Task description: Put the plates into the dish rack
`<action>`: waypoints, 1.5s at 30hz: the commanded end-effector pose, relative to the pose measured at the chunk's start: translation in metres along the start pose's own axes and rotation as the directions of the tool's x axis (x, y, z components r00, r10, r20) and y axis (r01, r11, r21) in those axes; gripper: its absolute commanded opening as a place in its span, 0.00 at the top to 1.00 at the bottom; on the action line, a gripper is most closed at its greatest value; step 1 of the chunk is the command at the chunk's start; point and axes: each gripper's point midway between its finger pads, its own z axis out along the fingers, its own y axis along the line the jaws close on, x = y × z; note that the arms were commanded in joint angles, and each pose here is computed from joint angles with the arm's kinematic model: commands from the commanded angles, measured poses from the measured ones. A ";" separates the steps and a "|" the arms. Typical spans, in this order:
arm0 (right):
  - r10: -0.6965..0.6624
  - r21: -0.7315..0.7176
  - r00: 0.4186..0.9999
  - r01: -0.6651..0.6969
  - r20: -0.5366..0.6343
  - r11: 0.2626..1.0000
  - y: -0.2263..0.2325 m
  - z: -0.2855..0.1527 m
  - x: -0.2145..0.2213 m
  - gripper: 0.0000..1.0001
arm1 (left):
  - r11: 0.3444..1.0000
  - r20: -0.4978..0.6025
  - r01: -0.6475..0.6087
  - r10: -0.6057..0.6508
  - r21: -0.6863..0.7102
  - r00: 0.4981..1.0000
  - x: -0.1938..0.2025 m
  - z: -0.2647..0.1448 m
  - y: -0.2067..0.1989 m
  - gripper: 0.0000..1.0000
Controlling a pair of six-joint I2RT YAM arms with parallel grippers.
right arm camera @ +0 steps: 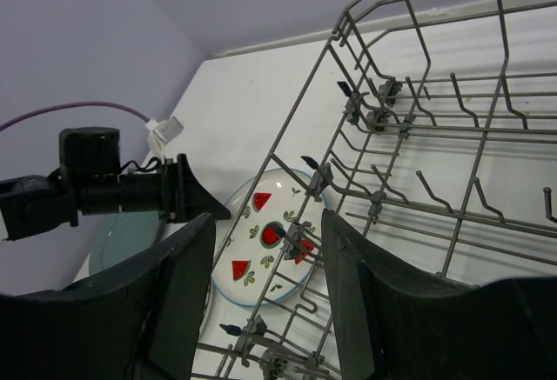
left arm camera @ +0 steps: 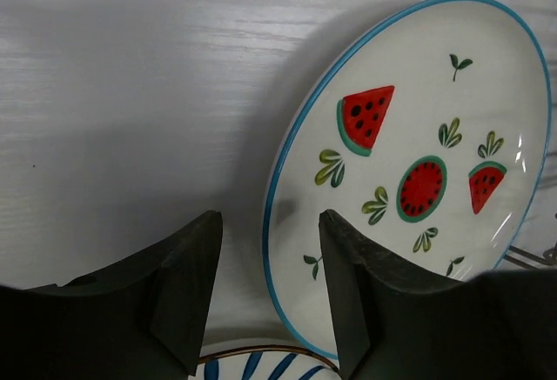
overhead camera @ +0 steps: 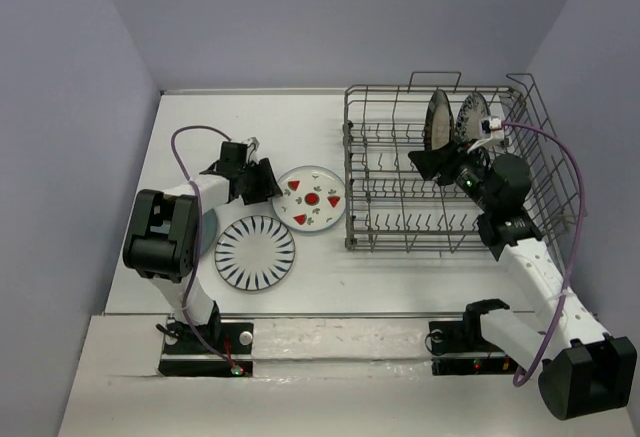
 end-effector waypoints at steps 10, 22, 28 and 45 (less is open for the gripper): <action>-0.016 -0.081 1.000 0.016 0.005 0.997 0.014 0.003 -0.003 0.43 | 0.999 -0.029 0.001 0.000 0.037 1.000 0.000 0.018 -0.003 0.73; -0.035 -0.148 0.996 0.023 -0.077 0.989 0.017 0.011 0.013 0.35 | 0.998 0.254 -0.040 0.027 0.047 0.967 -0.068 -0.052 -0.027 0.94; -0.051 -0.276 0.990 0.012 -0.135 0.961 0.040 0.012 0.023 0.18 | 0.987 0.449 -0.054 -0.020 0.152 0.894 -0.100 -0.110 -0.048 0.94; -0.117 -0.415 0.933 -0.036 -0.339 0.909 0.117 0.095 0.068 0.11 | 0.899 0.679 -0.152 -0.191 0.411 0.709 -0.135 -0.242 -0.088 0.94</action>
